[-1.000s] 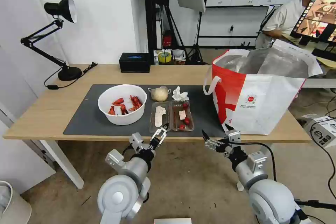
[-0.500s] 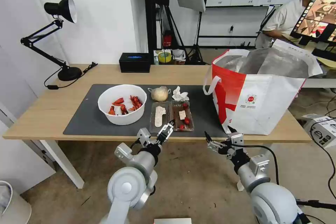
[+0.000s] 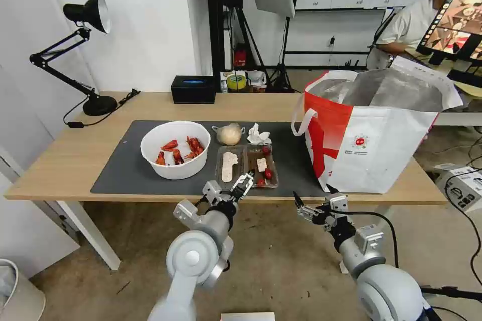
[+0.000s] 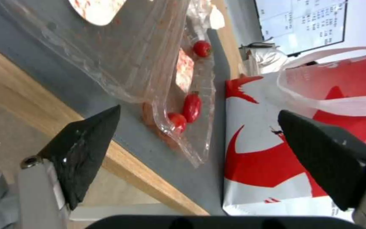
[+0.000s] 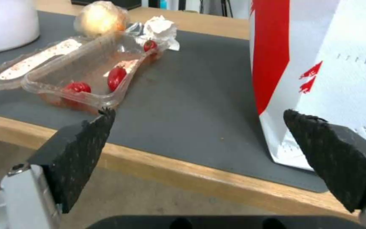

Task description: Pick up the trash from the table and place it into the takeout bag.

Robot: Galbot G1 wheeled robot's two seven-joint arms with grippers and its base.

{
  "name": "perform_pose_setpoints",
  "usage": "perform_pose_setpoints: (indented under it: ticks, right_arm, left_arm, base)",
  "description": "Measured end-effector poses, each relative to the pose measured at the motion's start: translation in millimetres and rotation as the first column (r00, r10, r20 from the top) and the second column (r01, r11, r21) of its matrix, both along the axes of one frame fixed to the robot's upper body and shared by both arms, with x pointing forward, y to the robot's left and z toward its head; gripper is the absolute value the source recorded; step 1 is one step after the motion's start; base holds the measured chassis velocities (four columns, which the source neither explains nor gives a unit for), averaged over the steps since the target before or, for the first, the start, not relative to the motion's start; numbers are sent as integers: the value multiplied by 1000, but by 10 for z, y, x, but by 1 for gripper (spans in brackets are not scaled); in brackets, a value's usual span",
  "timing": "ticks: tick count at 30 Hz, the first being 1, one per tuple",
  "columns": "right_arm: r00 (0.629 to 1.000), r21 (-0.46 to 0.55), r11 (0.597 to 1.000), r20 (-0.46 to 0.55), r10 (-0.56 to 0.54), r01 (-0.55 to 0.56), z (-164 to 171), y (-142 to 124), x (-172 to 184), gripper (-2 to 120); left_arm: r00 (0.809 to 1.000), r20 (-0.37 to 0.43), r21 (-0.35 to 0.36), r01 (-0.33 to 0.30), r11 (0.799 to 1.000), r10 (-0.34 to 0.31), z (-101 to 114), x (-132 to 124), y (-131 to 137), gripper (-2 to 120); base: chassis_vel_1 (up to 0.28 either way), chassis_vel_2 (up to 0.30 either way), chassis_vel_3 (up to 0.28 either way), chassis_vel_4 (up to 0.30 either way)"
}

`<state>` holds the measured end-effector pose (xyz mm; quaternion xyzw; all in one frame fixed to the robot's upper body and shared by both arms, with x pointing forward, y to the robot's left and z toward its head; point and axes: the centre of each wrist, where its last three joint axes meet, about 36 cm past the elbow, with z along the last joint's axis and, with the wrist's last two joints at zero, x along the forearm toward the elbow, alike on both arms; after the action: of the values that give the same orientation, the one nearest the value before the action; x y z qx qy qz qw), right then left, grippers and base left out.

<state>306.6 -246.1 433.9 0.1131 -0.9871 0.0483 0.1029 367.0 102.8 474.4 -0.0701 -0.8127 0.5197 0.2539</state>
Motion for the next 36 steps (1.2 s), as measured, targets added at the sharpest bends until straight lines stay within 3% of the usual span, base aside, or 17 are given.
perform_pose_setpoints:
  ticks: [36]
  right_arm:
    - [1000,-12,1000,-9,-4,3,-130,5,-41,100]
  left_arm:
    - [998,-33,38,-45,998,46,-4,218,-48,100]
  base:
    - [0,0,0,0]
